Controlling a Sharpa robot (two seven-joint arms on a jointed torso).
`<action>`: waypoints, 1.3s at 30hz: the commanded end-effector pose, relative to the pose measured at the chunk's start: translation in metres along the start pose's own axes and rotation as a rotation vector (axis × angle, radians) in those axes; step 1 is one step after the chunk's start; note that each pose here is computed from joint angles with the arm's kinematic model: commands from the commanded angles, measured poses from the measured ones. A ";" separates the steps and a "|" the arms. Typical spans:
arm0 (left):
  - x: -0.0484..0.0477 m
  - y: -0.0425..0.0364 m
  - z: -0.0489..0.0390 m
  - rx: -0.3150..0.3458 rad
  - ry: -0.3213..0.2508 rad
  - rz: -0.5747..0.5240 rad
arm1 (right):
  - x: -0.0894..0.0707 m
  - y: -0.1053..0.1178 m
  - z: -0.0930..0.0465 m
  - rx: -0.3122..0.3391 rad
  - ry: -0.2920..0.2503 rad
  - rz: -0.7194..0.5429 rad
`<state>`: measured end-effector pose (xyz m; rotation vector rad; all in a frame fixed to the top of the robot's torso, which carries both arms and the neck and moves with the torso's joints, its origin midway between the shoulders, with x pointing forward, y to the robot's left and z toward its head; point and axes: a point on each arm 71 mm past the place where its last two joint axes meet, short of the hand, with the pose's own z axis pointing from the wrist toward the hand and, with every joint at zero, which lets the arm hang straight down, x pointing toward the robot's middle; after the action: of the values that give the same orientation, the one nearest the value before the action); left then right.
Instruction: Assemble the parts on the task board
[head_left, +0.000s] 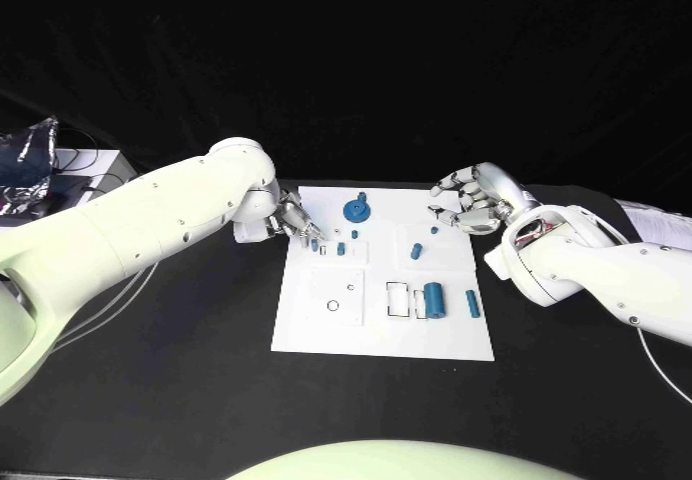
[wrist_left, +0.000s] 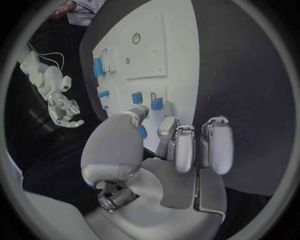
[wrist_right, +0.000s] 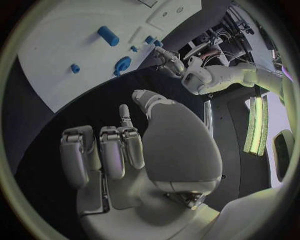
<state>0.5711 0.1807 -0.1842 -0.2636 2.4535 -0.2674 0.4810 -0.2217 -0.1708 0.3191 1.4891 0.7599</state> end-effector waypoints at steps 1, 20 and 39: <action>0.0016 -0.0037 0.0000 0.023 0.016 0.001 | 0.001 0.002 0.000 -0.017 0.002 -0.007; 0.0056 -0.0084 0.0000 0.050 0.043 0.007 | 0.001 0.002 0.000 -0.016 0.004 -0.007; 0.0065 -0.0084 0.0006 0.052 0.045 0.004 | 0.001 0.001 0.000 -0.015 0.005 -0.008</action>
<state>0.5687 0.1745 -0.1861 -0.2475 2.4757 -0.3127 0.4811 -0.2215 -0.1707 0.3188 1.4893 0.7601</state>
